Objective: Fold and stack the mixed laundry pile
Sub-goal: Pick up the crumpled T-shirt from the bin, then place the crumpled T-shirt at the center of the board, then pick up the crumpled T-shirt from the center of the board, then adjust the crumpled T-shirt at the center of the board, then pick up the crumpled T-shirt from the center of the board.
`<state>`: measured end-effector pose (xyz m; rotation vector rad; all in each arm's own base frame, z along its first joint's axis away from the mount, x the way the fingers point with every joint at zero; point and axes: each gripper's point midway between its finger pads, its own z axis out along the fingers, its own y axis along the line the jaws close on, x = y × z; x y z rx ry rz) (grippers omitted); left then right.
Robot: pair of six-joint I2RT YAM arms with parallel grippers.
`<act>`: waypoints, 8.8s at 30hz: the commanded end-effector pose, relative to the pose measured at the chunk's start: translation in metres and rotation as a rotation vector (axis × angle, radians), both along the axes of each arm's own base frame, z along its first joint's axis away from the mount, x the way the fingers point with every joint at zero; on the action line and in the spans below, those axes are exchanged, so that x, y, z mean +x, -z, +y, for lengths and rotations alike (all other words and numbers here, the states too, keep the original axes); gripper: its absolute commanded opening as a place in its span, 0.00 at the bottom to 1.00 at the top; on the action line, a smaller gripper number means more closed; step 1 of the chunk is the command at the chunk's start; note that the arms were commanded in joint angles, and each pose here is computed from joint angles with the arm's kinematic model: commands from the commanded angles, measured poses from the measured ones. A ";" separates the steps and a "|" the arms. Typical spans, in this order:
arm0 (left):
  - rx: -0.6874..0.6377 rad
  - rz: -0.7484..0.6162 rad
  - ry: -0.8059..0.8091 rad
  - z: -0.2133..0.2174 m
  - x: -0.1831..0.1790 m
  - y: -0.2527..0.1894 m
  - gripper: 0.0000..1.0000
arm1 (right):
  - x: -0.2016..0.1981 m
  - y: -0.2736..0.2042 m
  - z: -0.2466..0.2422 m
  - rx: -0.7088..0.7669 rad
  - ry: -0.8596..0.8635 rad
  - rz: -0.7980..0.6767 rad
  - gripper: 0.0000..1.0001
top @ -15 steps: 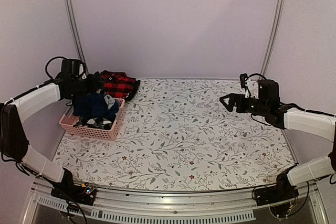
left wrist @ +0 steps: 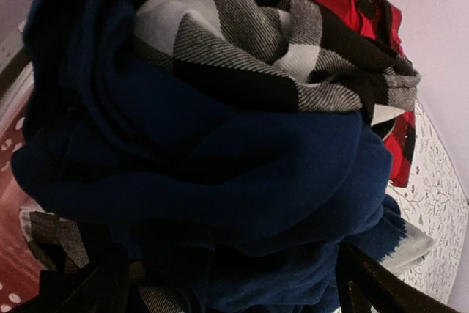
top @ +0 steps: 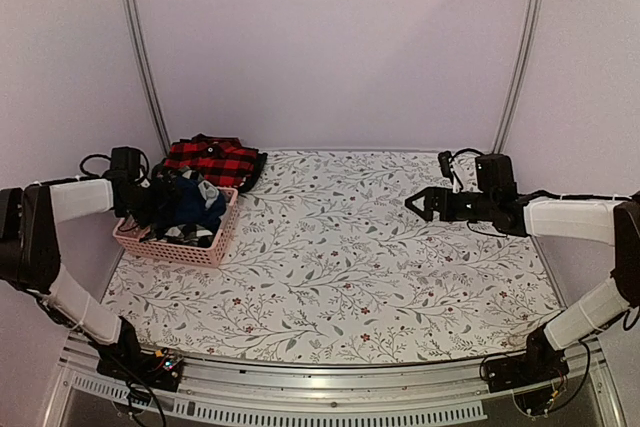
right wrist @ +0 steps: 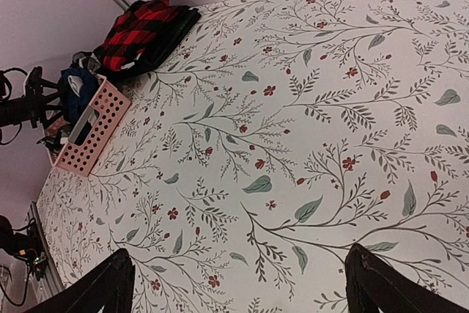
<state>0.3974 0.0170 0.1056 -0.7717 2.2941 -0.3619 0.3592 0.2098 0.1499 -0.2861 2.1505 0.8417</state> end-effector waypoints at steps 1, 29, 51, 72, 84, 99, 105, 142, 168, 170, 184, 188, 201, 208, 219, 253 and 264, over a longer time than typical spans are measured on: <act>-0.066 -0.032 0.032 -0.010 0.015 0.008 0.93 | 0.003 -0.014 0.011 0.042 -0.051 -0.006 0.99; 0.043 -0.900 0.647 -0.205 0.036 -0.374 0.00 | 0.007 -0.023 0.011 0.040 -0.053 -0.035 0.99; -0.338 -1.151 1.176 -0.405 -0.016 -0.436 0.00 | 0.004 -0.031 -0.011 -0.008 0.031 -0.076 0.99; 0.017 -0.204 0.813 -0.299 0.025 -0.042 0.82 | -0.025 0.039 -0.023 -0.097 0.019 0.177 0.99; 0.221 0.052 0.675 -0.291 0.050 0.054 1.00 | 0.004 0.093 -0.086 -0.192 0.328 0.342 0.99; 0.204 0.064 0.618 -0.264 0.093 0.070 0.97 | 0.066 0.013 -0.135 -0.021 0.391 0.117 0.99; 0.166 0.067 0.670 -0.275 0.095 0.077 0.95 | 0.079 0.059 -0.139 -0.077 0.396 0.238 0.99; 0.117 -0.547 0.841 -0.317 0.173 -0.193 0.00 | 0.189 -0.134 -0.095 -0.025 0.200 -0.159 0.00; 0.147 -0.224 0.843 -0.242 -0.006 -0.036 0.66 | -0.032 0.004 -0.069 -0.129 0.069 0.225 0.90; 0.147 -0.211 0.837 -0.242 -0.005 -0.033 0.66 | -0.035 0.028 -0.071 -0.128 0.094 0.297 0.87; 0.104 -0.097 0.760 -0.231 -0.017 0.000 0.66 | -0.056 0.126 -0.090 -0.169 0.243 0.530 0.67; 0.073 -0.011 0.714 -0.227 -0.024 0.019 0.66 | -0.060 0.129 -0.073 -0.097 0.155 0.554 0.34; 0.207 0.064 0.689 -0.223 -0.043 0.044 0.70 | -0.017 0.014 -0.137 -0.085 0.444 0.204 0.00; 0.184 0.069 0.708 -0.246 -0.006 0.054 0.80 | -0.016 0.011 -0.151 -0.097 0.471 0.196 0.00; 0.074 -0.025 0.851 -0.283 -0.005 0.040 0.14 | -0.014 0.014 -0.153 -0.098 0.467 0.200 0.00; -0.027 0.087 0.904 -0.284 -0.126 0.032 0.54 | -0.018 0.025 -0.169 -0.070 0.504 0.229 0.00; -0.148 0.227 0.979 -0.303 -0.159 0.064 0.58 | -0.018 0.029 -0.168 -0.072 0.496 0.236 0.00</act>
